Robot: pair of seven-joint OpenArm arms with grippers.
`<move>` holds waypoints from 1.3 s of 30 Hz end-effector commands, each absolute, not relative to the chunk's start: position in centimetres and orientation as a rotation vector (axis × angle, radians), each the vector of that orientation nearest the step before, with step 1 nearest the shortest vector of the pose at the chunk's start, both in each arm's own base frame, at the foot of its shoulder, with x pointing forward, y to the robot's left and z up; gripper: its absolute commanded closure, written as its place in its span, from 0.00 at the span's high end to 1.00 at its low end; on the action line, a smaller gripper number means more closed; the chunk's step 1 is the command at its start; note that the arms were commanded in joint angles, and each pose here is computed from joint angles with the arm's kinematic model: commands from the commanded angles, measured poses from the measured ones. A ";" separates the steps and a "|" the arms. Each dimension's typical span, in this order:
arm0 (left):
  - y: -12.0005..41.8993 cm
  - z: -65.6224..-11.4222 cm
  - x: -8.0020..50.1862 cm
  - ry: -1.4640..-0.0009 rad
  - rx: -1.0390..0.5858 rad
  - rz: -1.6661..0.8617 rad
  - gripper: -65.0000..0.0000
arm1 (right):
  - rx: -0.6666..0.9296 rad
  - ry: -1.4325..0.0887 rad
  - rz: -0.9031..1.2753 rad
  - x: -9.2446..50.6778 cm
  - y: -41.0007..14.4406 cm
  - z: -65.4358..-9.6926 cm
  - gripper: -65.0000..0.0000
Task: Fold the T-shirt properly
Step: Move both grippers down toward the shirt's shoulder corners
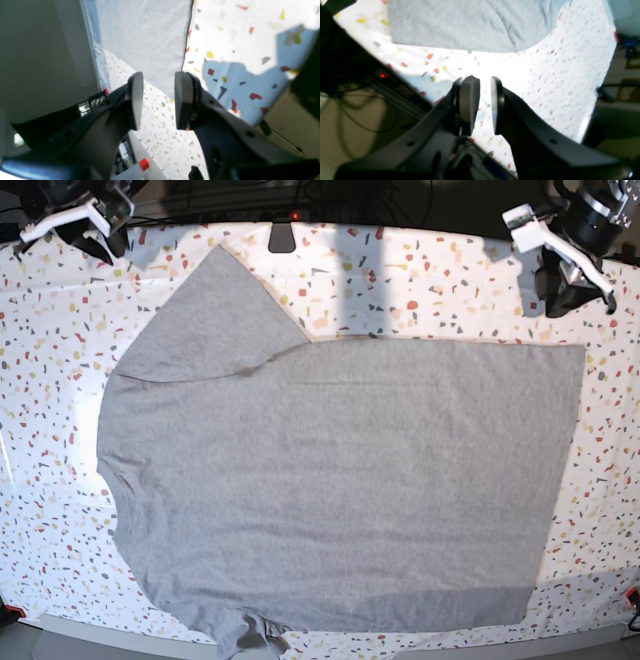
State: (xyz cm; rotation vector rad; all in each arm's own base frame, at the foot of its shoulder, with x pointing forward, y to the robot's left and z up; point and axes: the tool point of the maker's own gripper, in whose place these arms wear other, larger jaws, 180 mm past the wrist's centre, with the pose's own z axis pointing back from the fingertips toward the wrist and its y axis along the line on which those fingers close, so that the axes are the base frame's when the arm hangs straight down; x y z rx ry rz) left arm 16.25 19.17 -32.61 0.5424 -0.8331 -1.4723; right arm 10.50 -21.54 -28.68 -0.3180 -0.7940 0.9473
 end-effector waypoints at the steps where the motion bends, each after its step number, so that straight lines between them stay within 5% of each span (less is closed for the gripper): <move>1: 19.6 -32.3 17.0 -0.848 0.572 -1.481 0.31 | -0.311 -0.822 0.966 11.0 -21.0 -28.1 0.16; 13: 25.0 -36.6 21.9 -0.767 0.540 -1.413 0.31 | -0.370 -0.833 1.091 13.2 -20.8 -28.0 0.17; 39: 26.5 -41.2 24.8 -0.710 0.464 -1.335 0.31 | -0.417 -0.950 1.037 17.5 -21.9 -27.3 0.17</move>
